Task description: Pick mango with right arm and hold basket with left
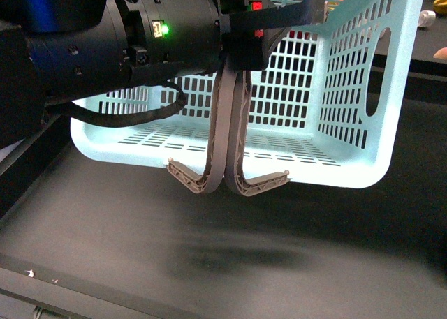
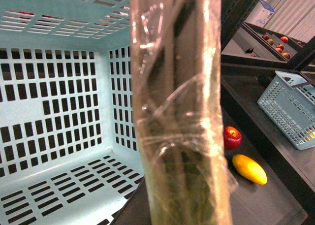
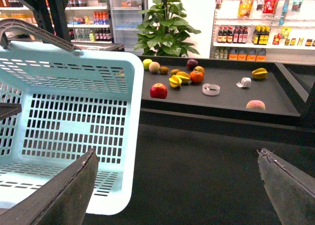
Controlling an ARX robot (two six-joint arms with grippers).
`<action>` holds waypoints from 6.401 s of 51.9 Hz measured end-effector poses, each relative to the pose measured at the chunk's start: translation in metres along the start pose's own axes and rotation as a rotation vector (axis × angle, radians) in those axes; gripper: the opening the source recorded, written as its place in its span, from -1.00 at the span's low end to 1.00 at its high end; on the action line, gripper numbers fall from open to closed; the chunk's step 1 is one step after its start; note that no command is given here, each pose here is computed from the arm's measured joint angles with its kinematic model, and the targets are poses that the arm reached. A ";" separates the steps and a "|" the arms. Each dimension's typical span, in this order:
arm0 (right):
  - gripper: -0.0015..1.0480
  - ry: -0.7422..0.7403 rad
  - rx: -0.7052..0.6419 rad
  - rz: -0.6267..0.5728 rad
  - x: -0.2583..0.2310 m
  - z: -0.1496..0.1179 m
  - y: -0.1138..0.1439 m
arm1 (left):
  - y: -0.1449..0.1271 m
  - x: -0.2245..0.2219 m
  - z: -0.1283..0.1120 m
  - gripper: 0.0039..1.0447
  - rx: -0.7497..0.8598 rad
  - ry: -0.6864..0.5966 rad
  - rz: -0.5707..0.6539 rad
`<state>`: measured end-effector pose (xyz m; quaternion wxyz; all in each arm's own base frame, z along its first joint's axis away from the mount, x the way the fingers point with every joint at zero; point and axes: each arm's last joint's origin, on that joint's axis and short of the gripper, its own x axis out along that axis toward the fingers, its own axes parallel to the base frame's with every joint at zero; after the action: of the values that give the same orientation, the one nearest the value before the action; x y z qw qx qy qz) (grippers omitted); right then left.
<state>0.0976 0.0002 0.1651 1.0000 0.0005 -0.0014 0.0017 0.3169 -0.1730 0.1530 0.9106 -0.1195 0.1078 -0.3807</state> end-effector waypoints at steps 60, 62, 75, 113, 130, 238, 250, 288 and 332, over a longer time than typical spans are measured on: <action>0.85 0.054 -0.052 -0.098 0.020 -0.002 -0.019 | -0.002 0.000 -0.021 -0.84 0.062 0.081 -0.004; 0.85 0.075 -0.067 -0.115 0.026 -0.004 -0.027 | -0.002 0.000 -0.021 -0.84 0.062 0.082 -0.005; 0.85 0.220 -0.162 -0.219 0.070 -0.019 -0.083 | -0.002 0.000 -0.021 -0.84 0.062 0.082 -0.005; 0.85 0.783 -0.140 -0.339 0.129 -0.175 -0.205 | -0.002 0.000 -0.021 -0.84 0.065 0.082 -0.005; 0.85 0.900 -0.141 -0.336 0.142 -0.203 -0.231 | -0.002 0.000 -0.021 -0.84 0.065 0.081 -0.004; 0.34 0.903 -0.063 -0.250 0.141 -0.185 -0.225 | -0.002 0.000 -0.021 -0.84 0.065 0.082 -0.005; 0.34 0.768 -0.023 -0.117 0.139 -0.115 -0.189 | -0.002 0.000 -0.021 -0.84 0.065 0.082 -0.005; 0.34 0.488 0.076 0.358 0.167 -0.009 0.025 | -0.002 0.000 -0.021 -0.84 0.065 0.080 -0.004; 0.84 0.397 0.169 0.285 0.234 -0.039 0.088 | -0.002 -0.001 -0.022 -0.84 0.063 0.089 -0.007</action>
<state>0.3312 0.0889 0.1271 0.9667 0.0835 0.1951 0.1428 0.3081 -0.1767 0.1325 0.9068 -0.0741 0.1357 -0.3922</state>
